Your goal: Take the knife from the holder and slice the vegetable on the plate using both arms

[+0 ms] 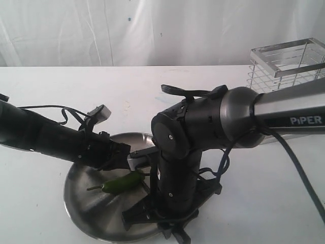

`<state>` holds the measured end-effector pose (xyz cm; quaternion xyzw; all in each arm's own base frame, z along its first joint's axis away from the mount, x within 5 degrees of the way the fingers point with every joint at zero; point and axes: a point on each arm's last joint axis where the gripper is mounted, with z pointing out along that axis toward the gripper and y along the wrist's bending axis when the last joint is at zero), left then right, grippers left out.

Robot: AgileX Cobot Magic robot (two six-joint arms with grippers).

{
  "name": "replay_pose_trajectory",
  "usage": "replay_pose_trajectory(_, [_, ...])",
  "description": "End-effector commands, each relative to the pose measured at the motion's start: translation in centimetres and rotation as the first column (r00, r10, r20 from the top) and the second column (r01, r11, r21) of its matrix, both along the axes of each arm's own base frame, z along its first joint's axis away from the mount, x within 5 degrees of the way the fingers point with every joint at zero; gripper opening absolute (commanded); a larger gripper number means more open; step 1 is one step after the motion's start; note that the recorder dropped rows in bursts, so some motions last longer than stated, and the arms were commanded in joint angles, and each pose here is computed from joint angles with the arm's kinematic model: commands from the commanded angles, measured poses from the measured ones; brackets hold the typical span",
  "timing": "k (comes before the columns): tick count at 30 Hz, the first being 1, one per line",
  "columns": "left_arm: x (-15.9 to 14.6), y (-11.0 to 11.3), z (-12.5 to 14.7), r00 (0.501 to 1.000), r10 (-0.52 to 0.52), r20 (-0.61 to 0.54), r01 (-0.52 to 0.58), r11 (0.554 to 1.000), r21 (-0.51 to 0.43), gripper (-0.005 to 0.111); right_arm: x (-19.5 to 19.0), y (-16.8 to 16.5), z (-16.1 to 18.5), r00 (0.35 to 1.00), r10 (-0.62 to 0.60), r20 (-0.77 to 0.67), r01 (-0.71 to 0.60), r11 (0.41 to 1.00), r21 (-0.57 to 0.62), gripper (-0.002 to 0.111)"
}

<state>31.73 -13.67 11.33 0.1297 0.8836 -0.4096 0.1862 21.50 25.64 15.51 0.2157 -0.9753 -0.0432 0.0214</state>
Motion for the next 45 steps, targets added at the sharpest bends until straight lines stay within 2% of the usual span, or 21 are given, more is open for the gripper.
replay_pose_trajectory(1, [-3.3,0.2,-2.3,0.965,-0.213,-0.151,0.226,0.971,0.075,0.0,0.6,-1.0,0.5,0.999,-0.029,0.036,0.03,0.999,-0.045,0.0])
replay_pose_trajectory(5, [-3.9,0.2,-2.2,0.947,-0.247,-0.207,0.262,0.964,0.053,0.0,0.3,-1.2,0.5,1.0,-0.027,0.011,0.027,0.997,-0.072,0.0])
replay_pose_trajectory(11, [-3.7,0.1,-2.1,0.958,-0.214,-0.189,0.229,0.972,0.057,0.0,0.2,-1.3,0.5,1.0,-0.026,-0.002,0.025,0.996,-0.086,0.0])
replay_pose_trajectory(16, [-2.8,0.2,0.1,0.983,-0.181,-0.038,0.184,0.98,0.08,0.0,0.2,-1.4,0.5,1.0,-0.023,-0.007,0.022,0.996,-0.09,0.0])
replay_pose_trajectory(21, [-2.6,0.1,2.8,0.981,-0.177,0.081,0.171,0.982,0.076,0.0,0.0,-1.5,0.5,1.0,-0.005,-0.02,0.003,0.995,-0.098,0.0])
replay_pose_trajectory(28, [-2.9,0.2,4.9,0.971,-0.187,0.146,0.178,0.981,0.071,0.0,0.0,-1.5,0.5,1.0,-0.002,-0.02,0.001,0.995,-0.098,0.0])
replay_pose_trajectory(34, [-3.1,0.0,6.8,0.966,-0.17,0.193,0.167,0.985,0.031,0.0,0.1,-1.4,0.8,1.0,-0.003,0.002,0.003,0.997,-0.076,0.0])
replay_pose_trajectory(45, [-4.8,0.8,11.3,0.923,-0.181,0.339,0.173,0.983,0.052,0.0,-0.3,-1.8,5.0,0.993,0.037,0.108,-0.041,0.999,0.031,0.0])
